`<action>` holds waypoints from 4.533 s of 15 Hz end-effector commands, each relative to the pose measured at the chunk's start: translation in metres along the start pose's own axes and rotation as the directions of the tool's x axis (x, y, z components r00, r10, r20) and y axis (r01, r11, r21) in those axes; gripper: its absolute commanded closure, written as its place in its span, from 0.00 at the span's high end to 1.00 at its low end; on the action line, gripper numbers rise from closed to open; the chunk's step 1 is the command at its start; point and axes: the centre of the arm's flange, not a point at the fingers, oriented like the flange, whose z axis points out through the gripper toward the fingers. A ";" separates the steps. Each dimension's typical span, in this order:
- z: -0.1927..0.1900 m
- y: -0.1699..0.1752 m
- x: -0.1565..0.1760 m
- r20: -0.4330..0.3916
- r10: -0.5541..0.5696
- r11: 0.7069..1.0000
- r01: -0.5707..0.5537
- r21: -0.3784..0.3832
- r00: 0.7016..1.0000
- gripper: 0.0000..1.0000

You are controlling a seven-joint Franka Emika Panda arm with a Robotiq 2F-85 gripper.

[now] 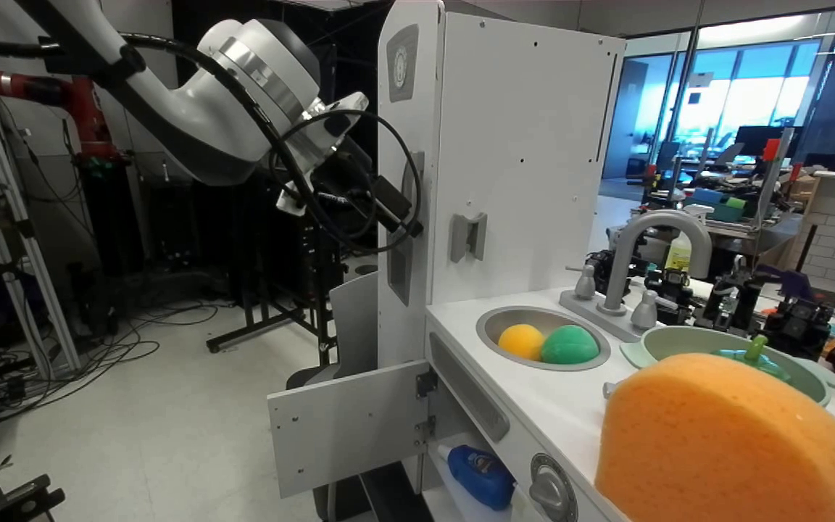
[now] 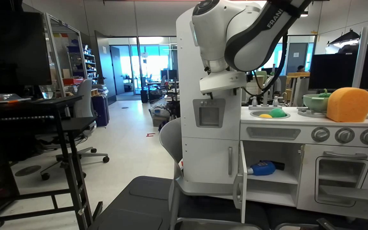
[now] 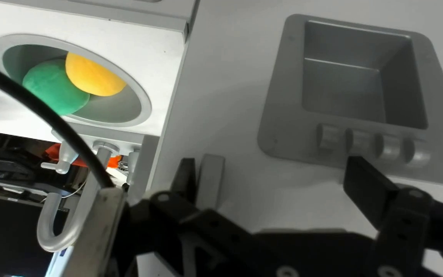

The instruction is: Open the top cabinet at the left, then put the yellow plushie and the orange sponge in the top compartment of the top cabinet

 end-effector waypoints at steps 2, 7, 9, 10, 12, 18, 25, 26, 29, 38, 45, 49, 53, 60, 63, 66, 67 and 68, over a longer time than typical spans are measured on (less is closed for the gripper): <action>-0.016 0.007 0.013 -0.045 -0.022 1.000 0.021 -0.010 0.999 0.60; -0.031 0.012 0.012 -0.045 -0.034 0.999 0.033 -0.033 0.998 0.24; -0.040 0.019 0.008 -0.036 -0.042 0.997 0.040 -0.060 0.998 0.09; -0.048 0.020 0.007 -0.030 -0.050 0.997 0.048 -0.067 0.998 0.02; -0.059 0.033 -0.005 -0.013 -0.040 0.997 0.039 -0.070 0.999 0.05; -0.105 0.036 -0.028 0.018 -0.054 0.995 0.055 -0.080 0.998 0.05; -0.170 0.012 -0.042 0.057 -0.102 0.994 0.103 -0.023 0.993 0.60; -0.186 0.013 -0.043 0.055 -0.122 0.993 0.122 -0.007 0.991 0.66; -0.239 0.004 -0.040 0.047 -0.184 0.982 0.181 0.057 0.982 0.90; -0.363 0.050 0.040 0.027 -0.411 0.886 0.393 0.246 0.911 1.00; -0.289 0.208 0.109 0.162 -0.471 0.879 0.445 0.170 0.867 1.00; -0.204 0.281 0.092 0.270 -0.466 0.885 0.442 0.148 0.843 1.00; -0.113 0.315 0.039 0.356 -0.449 0.893 0.401 0.202 0.820 1.00; 0.011 0.300 -0.054 0.450 -0.326 0.941 0.237 0.243 0.832 1.00; 0.043 0.277 -0.074 0.478 -0.265 0.958 0.172 0.231 0.837 1.00; 0.065 0.266 -0.073 0.502 -0.203 0.970 0.105 0.218 0.841 1.00; 0.078 0.271 -0.072 0.512 -0.177 0.974 0.075 0.212 0.841 1.00; 0.082 0.270 -0.061 0.515 -0.146 0.978 0.046 0.202 0.844 1.00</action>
